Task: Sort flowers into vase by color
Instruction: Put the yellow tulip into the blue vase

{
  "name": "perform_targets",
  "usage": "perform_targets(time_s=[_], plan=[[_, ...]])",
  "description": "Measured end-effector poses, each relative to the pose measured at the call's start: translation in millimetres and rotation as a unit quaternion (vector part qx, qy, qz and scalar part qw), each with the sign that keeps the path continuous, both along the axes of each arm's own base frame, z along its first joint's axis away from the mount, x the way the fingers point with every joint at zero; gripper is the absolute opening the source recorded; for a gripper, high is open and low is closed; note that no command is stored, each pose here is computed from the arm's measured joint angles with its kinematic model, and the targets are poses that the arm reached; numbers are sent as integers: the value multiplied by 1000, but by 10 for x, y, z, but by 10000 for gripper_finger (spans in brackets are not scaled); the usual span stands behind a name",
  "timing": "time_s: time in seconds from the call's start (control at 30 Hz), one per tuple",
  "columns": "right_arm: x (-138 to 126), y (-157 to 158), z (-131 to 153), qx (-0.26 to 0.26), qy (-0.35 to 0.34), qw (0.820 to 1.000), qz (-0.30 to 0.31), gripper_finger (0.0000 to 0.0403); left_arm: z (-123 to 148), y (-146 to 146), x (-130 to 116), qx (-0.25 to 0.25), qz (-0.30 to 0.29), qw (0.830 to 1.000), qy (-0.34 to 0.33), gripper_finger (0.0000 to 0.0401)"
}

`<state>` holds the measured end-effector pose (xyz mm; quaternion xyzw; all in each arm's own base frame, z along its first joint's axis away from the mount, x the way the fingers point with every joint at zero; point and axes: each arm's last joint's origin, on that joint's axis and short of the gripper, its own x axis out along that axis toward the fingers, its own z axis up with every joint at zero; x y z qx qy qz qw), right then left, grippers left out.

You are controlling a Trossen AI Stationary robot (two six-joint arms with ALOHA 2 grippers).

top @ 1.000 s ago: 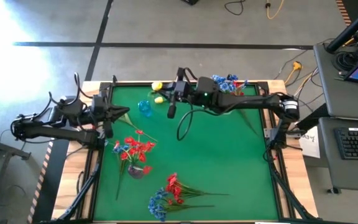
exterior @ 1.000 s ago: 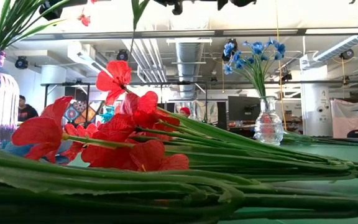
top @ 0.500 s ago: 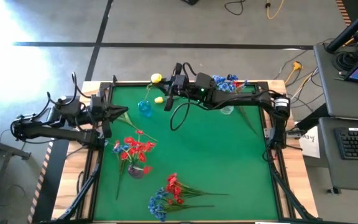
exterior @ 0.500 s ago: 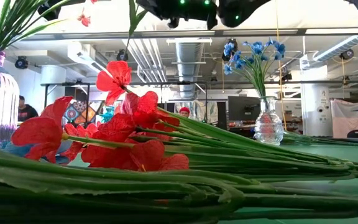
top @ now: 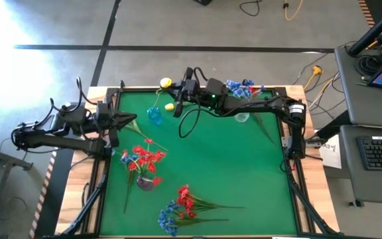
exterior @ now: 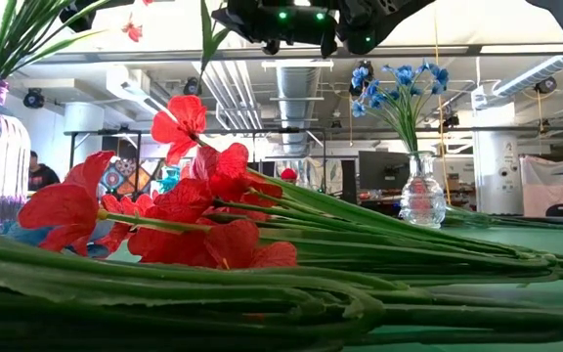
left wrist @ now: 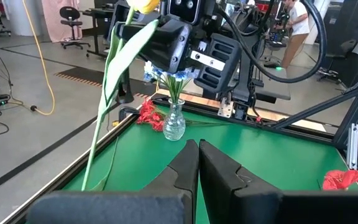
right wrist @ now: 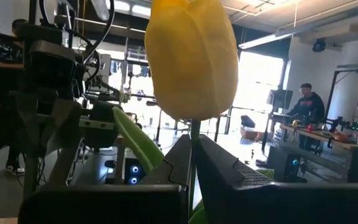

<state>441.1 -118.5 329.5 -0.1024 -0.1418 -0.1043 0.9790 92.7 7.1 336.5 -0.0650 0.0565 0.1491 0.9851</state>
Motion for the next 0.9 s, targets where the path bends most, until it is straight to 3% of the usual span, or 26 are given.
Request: perform_targets(time_s=[0.9], plan=[[0,0,-3,12,-2,1000,3,13,1,0,0,-6,1,1000,-2,0]])
